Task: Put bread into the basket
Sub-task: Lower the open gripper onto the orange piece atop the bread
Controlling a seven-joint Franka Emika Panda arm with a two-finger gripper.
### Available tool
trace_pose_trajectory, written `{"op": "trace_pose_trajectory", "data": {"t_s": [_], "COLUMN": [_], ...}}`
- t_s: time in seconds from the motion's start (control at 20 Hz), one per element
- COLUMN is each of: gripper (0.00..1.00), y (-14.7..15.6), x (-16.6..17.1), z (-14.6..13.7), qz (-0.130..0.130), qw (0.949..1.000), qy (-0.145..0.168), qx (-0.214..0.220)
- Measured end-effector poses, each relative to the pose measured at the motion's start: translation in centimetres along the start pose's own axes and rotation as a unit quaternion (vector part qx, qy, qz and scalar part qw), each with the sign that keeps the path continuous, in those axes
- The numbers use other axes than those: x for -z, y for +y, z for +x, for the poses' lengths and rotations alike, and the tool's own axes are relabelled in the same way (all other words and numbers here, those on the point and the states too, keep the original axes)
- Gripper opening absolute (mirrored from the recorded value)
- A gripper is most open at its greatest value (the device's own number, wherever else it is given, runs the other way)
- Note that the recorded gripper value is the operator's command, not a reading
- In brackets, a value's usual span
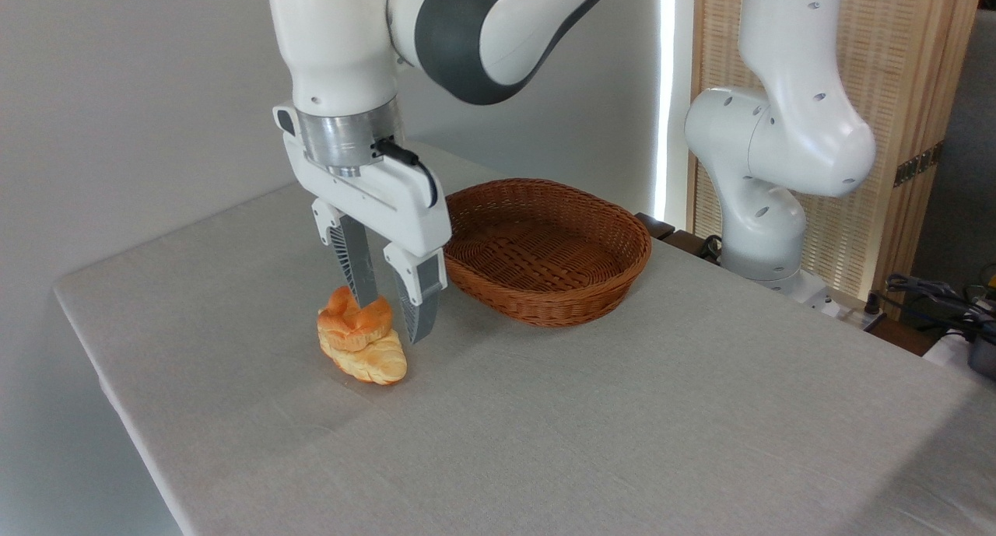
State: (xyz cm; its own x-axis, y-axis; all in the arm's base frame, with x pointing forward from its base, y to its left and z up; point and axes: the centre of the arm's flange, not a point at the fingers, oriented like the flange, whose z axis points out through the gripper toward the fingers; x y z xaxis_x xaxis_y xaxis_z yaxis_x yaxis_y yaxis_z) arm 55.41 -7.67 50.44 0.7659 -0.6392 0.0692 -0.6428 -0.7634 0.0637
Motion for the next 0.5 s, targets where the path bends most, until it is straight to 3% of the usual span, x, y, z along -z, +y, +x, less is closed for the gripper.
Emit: {"op": "trace_pose_trajectory", "data": {"t_s": [0.3,0.5], "gripper": [1.0,1.0], "y": [2.6,5.1], "x": [-0.7,-1.7], "z": [2.3,3.8], "qz": [-0.037,-0.046], "qw": [0.9987,0.998], "qy": [0.035,0.029], "qx": [-0.006,-0.03]}}
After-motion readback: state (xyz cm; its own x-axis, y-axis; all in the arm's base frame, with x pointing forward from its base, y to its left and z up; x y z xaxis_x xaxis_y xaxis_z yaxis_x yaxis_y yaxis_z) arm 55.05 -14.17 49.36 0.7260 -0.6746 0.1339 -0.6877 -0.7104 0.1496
